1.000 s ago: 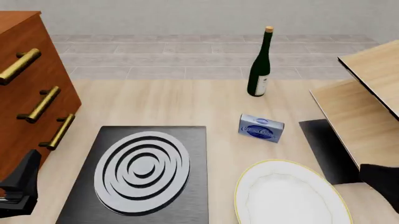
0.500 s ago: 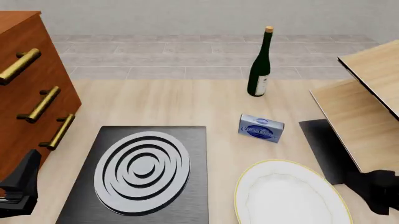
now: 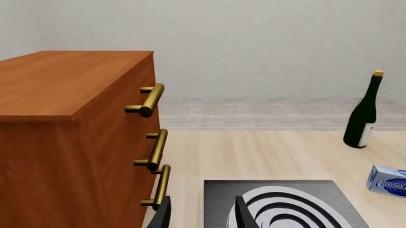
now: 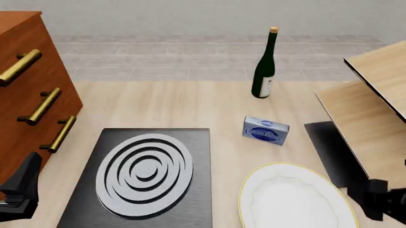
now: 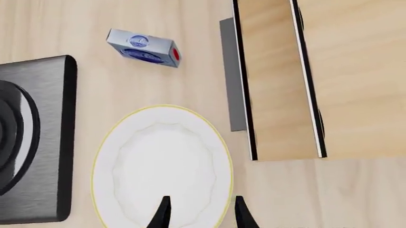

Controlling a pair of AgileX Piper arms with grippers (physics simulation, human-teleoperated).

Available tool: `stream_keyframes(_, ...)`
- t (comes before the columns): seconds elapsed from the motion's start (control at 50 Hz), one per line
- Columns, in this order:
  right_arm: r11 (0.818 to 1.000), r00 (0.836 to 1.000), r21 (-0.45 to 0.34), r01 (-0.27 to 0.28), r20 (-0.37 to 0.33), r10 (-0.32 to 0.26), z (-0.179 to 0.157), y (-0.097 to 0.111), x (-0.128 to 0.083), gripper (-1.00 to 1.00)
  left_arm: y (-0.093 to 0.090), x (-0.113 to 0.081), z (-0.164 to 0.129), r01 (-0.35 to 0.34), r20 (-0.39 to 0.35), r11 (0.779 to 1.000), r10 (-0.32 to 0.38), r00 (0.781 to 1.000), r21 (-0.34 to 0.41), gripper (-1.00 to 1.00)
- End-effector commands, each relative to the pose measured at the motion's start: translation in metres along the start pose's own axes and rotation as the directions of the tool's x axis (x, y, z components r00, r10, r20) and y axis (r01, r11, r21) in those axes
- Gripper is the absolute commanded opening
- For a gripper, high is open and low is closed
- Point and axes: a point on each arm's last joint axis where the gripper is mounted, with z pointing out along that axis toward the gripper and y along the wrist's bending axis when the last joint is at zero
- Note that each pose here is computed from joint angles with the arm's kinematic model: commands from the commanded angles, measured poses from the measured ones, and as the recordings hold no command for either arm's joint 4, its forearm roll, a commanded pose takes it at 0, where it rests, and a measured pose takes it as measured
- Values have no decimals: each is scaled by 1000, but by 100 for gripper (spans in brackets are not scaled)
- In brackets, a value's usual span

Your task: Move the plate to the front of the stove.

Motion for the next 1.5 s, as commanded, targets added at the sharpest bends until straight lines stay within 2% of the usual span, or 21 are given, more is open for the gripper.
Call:
stream_keyframes(0.02,999,1000,50,-15,-23,17,18,-7,8,100,0,0,0,0,0,1000,0,1000,0,100)
stream_keyframes(0.06,999,999,45,-25,-37,26,26,-8,16,100,0,0,0,0,0,1000,0,1000,0,100)
stream_keyframes(0.18,998,997,52,-27,-71,30,34,-9,20,100,0,0,0,0,0,1000,0,1000,0,100)
stream_keyframes(0.54,993,994,105,-45,-90,54,41,-16,13,100,0,0,0,0,0,1000,0,1000,0,100)
stream_keyframes(0.56,994,993,91,-59,-97,68,45,-14,20,100,0,0,0,0,0,1000,0,1000,0,100)
stream_keyframes(0.74,991,989,113,-67,-122,81,63,-19,26,100,0,0,0,0,0,1000,0,1000,0,100)
stream_keyframes(1.02,989,985,132,-60,-154,80,87,-25,39,100,0,0,0,0,0,1000,0,1000,0,100)
stream_keyframes(1.16,988,984,140,-61,-155,83,88,-27,40,100,0,0,0,0,0,1000,0,1000,0,100)
stream_keyframes(1.32,989,981,127,-72,-169,94,89,-25,58,100,0,0,0,0,0,1000,0,1000,0,100)
stream_keyframes(1.5,991,981,115,-74,-170,93,87,-23,59,100,0,0,0,0,0,1000,0,1000,0,100)
